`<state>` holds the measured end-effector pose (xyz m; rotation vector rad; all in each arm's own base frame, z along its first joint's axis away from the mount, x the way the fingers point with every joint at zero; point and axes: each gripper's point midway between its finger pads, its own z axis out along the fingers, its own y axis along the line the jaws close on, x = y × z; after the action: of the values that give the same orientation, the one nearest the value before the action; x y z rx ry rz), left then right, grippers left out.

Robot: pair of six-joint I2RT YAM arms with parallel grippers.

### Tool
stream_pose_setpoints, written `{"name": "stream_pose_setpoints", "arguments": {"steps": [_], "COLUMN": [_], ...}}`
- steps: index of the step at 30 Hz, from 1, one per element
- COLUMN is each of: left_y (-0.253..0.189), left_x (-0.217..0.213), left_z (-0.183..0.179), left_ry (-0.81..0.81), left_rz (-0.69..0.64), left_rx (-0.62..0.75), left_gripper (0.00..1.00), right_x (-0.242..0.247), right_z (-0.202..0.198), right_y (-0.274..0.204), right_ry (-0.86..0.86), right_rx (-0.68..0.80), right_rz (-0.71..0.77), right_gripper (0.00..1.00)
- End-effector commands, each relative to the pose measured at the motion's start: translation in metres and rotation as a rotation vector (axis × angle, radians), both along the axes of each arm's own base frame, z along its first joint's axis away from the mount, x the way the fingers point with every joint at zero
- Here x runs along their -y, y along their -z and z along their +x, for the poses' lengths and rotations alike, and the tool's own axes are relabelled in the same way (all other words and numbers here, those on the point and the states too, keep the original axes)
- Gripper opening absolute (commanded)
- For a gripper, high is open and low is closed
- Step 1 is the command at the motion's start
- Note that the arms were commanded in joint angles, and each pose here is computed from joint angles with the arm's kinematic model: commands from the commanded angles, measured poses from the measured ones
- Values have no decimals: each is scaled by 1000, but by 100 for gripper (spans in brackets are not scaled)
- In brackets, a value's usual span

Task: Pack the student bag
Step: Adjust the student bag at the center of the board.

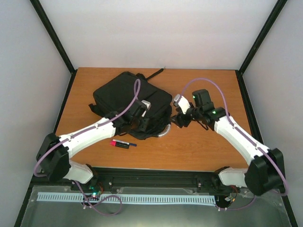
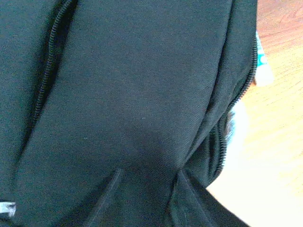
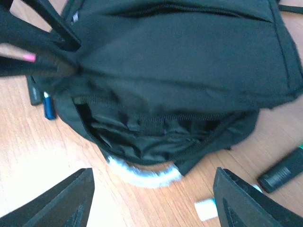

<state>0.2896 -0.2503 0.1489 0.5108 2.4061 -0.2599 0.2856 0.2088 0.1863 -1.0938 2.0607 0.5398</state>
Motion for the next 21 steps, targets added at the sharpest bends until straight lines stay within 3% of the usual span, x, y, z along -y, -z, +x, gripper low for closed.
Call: {"name": "stream_pose_setpoints", "arguments": {"steps": [1, 3, 5, 10, 13, 18, 21], "left_y": [-27, -37, -42, -33, -14, 18, 38], "left_x": [-13, -31, -51, -117, -165, -159, -149], "left_z": [-6, -12, -20, -44, -58, -67, -64], "left_ry": [-35, -88, -156, -418, -626, -662, -651], "left_rz": [-51, -68, -75, -58, -25, -155, -159], "left_rx": [65, 101, 117, 124, 72, -39, -85], "left_gripper": [49, 69, 82, 97, 100, 99, 99], "right_x": [-25, -34, -41, -55, -67, -78, -86], "right_z": [8, 13, 15, -1, -21, -31, -30], "right_y": [-6, -1, 6, 19, 23, 25, 31], "right_ry": [-68, -86, -102, -163, -228, -272, -283], "right_rx": [-99, -136, -175, -149, -84, -78, -96], "right_rz": [104, 126, 126, 69, 17, 7, -12], "right_gripper": [68, 67, 65, 62, 63, 64, 64]}}
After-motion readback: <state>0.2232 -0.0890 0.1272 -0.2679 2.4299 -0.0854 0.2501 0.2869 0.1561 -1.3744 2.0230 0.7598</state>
